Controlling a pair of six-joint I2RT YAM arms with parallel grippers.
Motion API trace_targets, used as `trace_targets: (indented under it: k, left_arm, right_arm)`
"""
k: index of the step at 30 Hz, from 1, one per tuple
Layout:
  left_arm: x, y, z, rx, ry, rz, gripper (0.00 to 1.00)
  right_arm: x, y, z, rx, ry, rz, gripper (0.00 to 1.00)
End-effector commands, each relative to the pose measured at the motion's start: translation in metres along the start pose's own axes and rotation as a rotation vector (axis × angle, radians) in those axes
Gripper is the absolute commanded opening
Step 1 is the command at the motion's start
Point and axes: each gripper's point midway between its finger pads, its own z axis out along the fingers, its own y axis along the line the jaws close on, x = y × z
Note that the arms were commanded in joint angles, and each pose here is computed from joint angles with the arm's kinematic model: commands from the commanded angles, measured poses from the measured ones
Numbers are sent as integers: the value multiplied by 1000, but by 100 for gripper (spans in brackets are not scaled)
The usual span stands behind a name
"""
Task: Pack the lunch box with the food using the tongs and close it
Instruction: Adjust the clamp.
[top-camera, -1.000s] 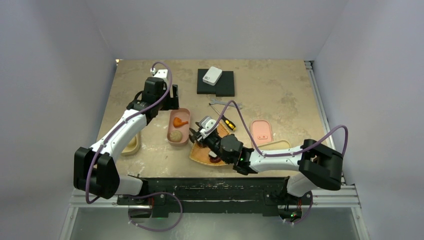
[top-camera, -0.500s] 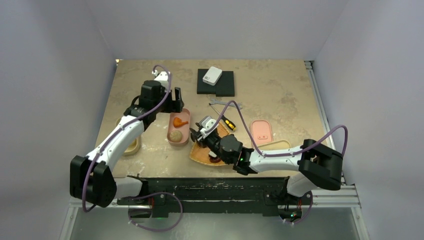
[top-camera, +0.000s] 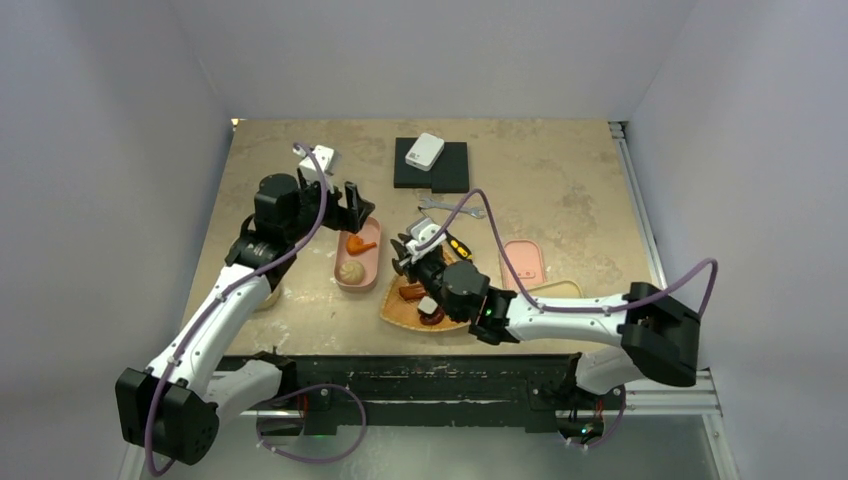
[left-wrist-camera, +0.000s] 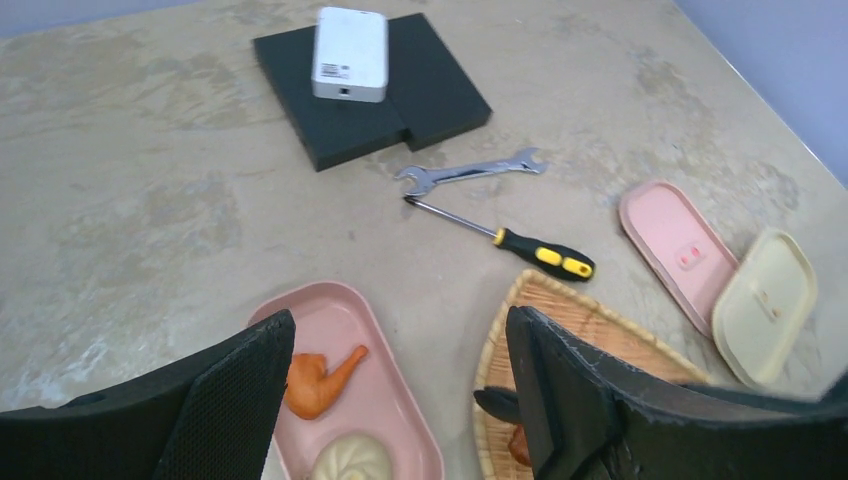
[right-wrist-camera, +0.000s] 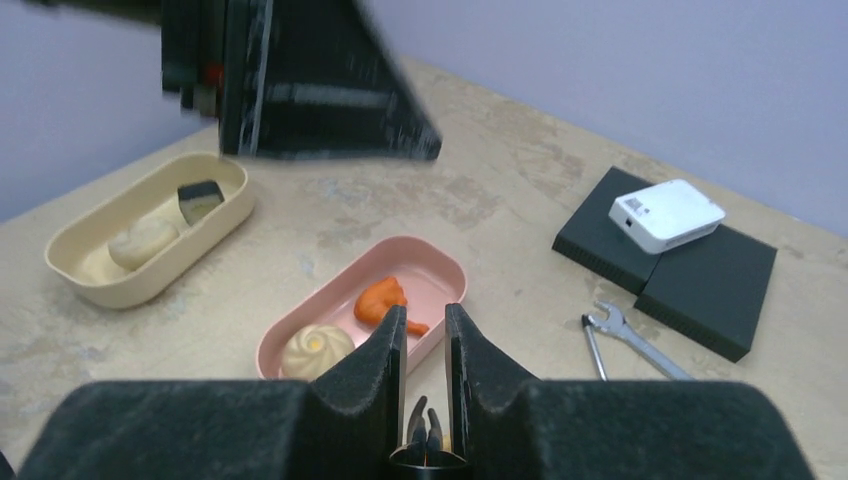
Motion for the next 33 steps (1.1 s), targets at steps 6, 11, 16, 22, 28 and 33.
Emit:
trace_targets:
  k: [6, 11, 16, 22, 28, 33]
  left_arm:
    - [-4, -88, -23, 478, -52, 119, 76]
    - [-2, -125, -38, 708, -54, 81, 76]
    - [14, -162, -51, 878, 9, 67, 76]
    - [1, -183, -66, 996, -23, 20, 76]
    - [-11, -203, -88, 1116, -77, -68, 76]
    - [1, -209, -85, 1114, -36, -85, 75]
  right_arm:
    - [-100, -33, -3, -139, -75, 73, 0]
    - [-124, -49, -17, -284, -82, 138, 0]
    - [-143, -39, -40, -513, -81, 158, 0]
    - [-152, -9, -71, -785, -65, 187, 0]
    - [-153, 11, -86, -950, -62, 213, 0]
    - [-158, 14, -83, -975, -90, 218, 0]
